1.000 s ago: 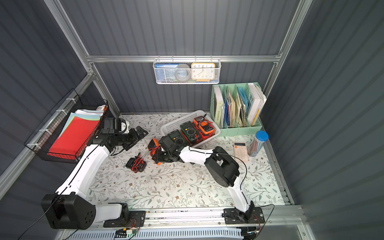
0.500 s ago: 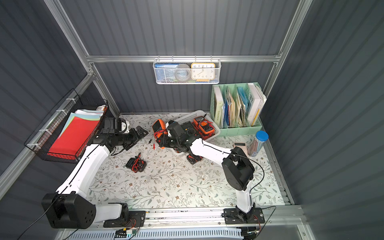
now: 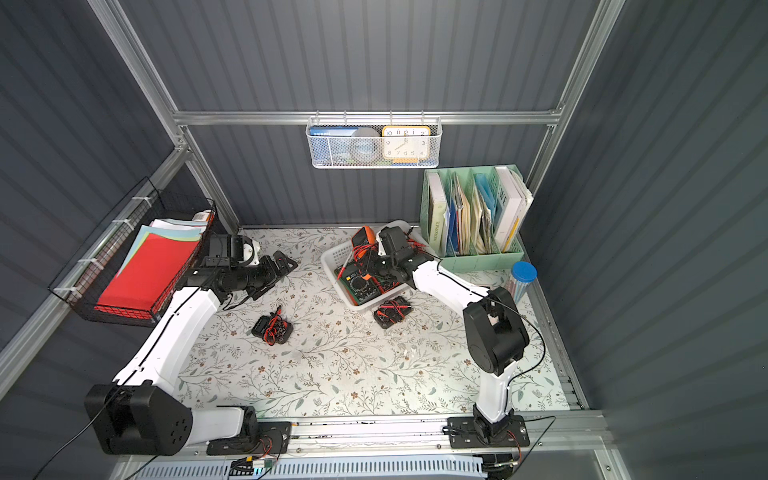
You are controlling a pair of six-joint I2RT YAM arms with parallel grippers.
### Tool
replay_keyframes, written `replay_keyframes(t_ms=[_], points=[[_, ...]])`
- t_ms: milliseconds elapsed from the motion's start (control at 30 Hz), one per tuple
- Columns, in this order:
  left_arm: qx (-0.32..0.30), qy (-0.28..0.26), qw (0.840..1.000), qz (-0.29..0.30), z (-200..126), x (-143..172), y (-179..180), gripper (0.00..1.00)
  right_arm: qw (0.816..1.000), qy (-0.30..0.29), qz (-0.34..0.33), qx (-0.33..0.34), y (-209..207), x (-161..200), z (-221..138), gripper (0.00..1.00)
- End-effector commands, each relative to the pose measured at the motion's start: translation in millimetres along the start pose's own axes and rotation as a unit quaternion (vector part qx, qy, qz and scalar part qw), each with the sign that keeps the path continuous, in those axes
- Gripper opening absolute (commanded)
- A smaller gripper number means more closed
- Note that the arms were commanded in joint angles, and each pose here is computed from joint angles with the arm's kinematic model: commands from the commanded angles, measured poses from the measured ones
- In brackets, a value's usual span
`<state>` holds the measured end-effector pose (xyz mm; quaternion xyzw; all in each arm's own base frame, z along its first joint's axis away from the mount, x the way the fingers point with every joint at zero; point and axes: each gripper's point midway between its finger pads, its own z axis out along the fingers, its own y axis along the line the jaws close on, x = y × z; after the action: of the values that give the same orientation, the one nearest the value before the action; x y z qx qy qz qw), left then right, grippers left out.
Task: Put the multimeter into the basket
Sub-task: Place the multimeter in the basket.
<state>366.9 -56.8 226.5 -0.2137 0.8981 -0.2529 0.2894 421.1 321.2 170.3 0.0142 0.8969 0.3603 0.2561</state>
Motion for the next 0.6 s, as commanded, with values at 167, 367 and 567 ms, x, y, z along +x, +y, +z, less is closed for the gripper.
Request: replay_keyframes(t_ms=[167, 367, 567], points=[[0.012, -0.005, 1.000, 0.004, -2.9, -7.9, -8.3, 0.99, 1.000, 0.003, -0.014, -0.020, 0.9, -4.0, -8.4, 0.26], [0.012, -0.004, 1.000, 0.003, -2.3, -8.0, -7.9, 0.99, 1.000, 0.002, 0.011, -0.004, -23.2, -16.3, -19.0, 0.27], [0.014, -0.005, 1.000, 0.002, -2.2, -8.1, -8.7, 0.99, 0.999, 0.018, 0.027, -0.002, -39.6, -18.9, -17.6, 0.29]])
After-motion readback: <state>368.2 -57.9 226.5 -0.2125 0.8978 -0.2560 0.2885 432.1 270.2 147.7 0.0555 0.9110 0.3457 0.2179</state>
